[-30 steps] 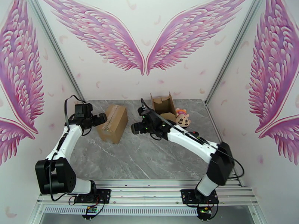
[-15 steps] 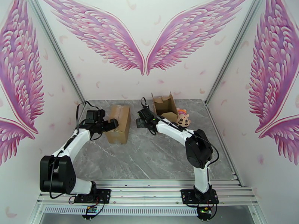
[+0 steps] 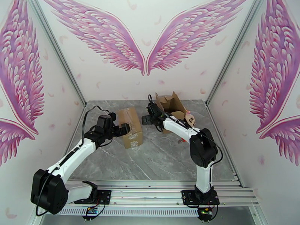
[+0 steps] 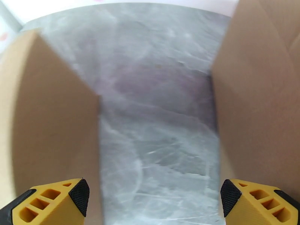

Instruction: Unpack the express box

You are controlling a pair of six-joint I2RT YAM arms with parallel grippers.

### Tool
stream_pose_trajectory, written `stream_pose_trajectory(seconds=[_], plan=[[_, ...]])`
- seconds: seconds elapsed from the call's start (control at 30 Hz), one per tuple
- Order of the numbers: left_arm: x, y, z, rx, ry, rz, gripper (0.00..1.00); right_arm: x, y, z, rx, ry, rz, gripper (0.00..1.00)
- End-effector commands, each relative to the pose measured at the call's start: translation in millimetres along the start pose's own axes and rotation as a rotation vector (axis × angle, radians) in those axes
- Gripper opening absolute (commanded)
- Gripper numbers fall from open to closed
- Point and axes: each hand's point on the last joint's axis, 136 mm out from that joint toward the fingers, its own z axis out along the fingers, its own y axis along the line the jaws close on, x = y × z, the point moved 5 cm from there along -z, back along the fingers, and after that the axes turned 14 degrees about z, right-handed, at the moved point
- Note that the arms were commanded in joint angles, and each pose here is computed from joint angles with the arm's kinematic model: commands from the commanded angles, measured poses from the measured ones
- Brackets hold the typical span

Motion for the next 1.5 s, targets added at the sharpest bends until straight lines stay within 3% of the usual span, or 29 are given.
stream_pose_trajectory(seconds=[0.0,0.13,0.3,0.5,0.67,1.07,1.47], plan=[[-47,13,-28,-0.118,-0.096,0.136,0.99,-4,23,-38,-0.128,-0.027,-0.038,0.99],[-95,33,-16,-0.113,-0.119,0.176,0.99,15,29,-58,-0.19,0.004,-0.041,0.98],[-127,57,42,-0.056,-0.024,0.238,0.99,52,27,-85,-0.255,0.019,-0.099,0.98],[-123,63,110,0.086,0.095,0.241,0.99,92,25,-79,-0.256,0.096,-0.154,0.97],[-105,64,130,0.166,0.133,0.218,0.99,97,35,-57,-0.238,0.112,-0.118,0.97],[-51,46,101,0.282,0.111,0.115,0.94,96,-7,-57,-0.021,0.044,0.048,0.99],[19,28,44,0.184,0.117,0.038,0.96,114,-44,-88,0.049,0.038,0.083,0.99]])
